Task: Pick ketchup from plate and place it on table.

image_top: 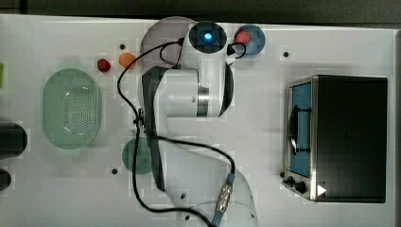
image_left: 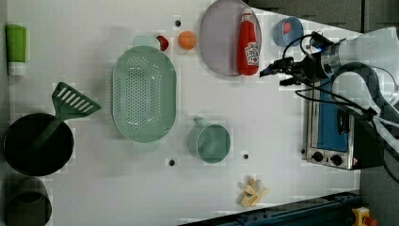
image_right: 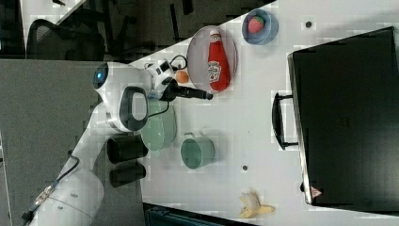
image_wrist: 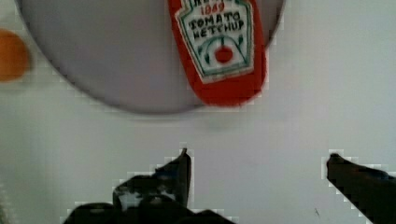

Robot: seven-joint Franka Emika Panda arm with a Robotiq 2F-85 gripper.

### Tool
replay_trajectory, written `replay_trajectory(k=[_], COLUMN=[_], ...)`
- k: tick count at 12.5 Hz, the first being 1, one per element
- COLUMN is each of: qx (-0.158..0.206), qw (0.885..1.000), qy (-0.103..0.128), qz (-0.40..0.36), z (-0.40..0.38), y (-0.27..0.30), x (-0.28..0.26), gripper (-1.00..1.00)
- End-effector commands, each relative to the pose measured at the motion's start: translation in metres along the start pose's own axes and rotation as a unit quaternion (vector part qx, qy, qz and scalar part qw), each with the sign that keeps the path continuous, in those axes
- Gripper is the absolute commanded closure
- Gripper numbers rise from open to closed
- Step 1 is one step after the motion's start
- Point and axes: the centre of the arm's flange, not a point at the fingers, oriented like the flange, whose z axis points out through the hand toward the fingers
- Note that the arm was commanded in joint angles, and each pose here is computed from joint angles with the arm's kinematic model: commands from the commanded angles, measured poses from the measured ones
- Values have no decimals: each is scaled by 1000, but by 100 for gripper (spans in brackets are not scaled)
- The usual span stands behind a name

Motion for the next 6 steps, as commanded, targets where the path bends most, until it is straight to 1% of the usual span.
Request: replay_trajectory(k=[1, 2, 5, 6], qx=[5, 1, -4, -2], qw=[998, 998, 994, 993], qy=[29, 27, 30, 35], qz=[-49, -57, -103, -113], z=[-8, 3, 28, 38], y=[-3, -4, -11, -13], x=[30, 37, 59, 66], gripper=[-100, -100, -100, -100])
